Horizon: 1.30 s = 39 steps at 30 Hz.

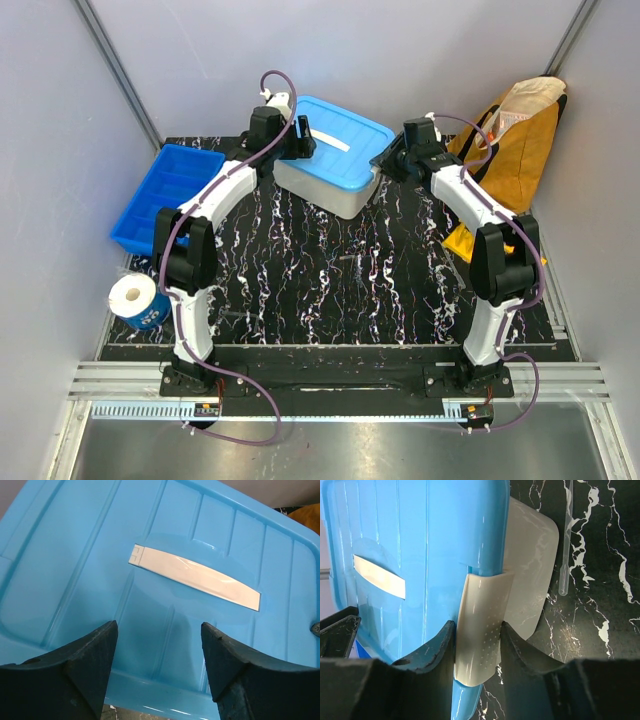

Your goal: Organize the chemistry lab equipment

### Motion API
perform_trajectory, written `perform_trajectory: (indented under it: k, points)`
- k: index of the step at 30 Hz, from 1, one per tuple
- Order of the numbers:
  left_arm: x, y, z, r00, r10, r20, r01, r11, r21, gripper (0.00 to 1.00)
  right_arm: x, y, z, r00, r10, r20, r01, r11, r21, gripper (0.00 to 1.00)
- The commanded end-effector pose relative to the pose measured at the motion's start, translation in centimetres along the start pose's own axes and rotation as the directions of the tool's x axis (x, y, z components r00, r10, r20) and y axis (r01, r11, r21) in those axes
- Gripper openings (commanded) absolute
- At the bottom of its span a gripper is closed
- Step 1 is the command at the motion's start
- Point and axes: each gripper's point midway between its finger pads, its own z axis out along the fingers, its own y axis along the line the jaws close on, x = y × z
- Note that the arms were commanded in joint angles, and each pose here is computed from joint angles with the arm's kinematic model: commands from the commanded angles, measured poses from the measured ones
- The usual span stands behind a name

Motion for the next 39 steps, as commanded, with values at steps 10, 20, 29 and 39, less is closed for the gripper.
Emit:
perform_trajectory:
  k: [10,20,29,39]
  points:
    - [-1.3,-3.5,-4.1,0.992,0.029,-0.122,-0.02,0.997,0.072,0.83,-0.5,1.1,0.0,0.983,-0.181,-0.004,0.181,0.983,-0.024,0.32]
    - [-5.7,-0.1,-5.8,0.996,0.003,-0.086,0.002,0.998,0.057,0.92,-0.8,-0.3,0.5,0.978,-0.202,-0.042,0.201,0.979,-0.039,0.28]
    - [-6.1,5.5,-4.9,0.993,-0.089,-0.083,0.092,0.995,0.034,0.93,-1.5,-1.6,1.0,0.968,-0.225,-0.114,0.218,0.973,-0.073,0.28]
    - [-5.9,10.8,-4.0,0.986,-0.149,-0.074,0.151,0.988,0.014,0.93,-1.5,-1.9,1.3,0.969,-0.218,-0.117,0.212,0.975,-0.063,0.27]
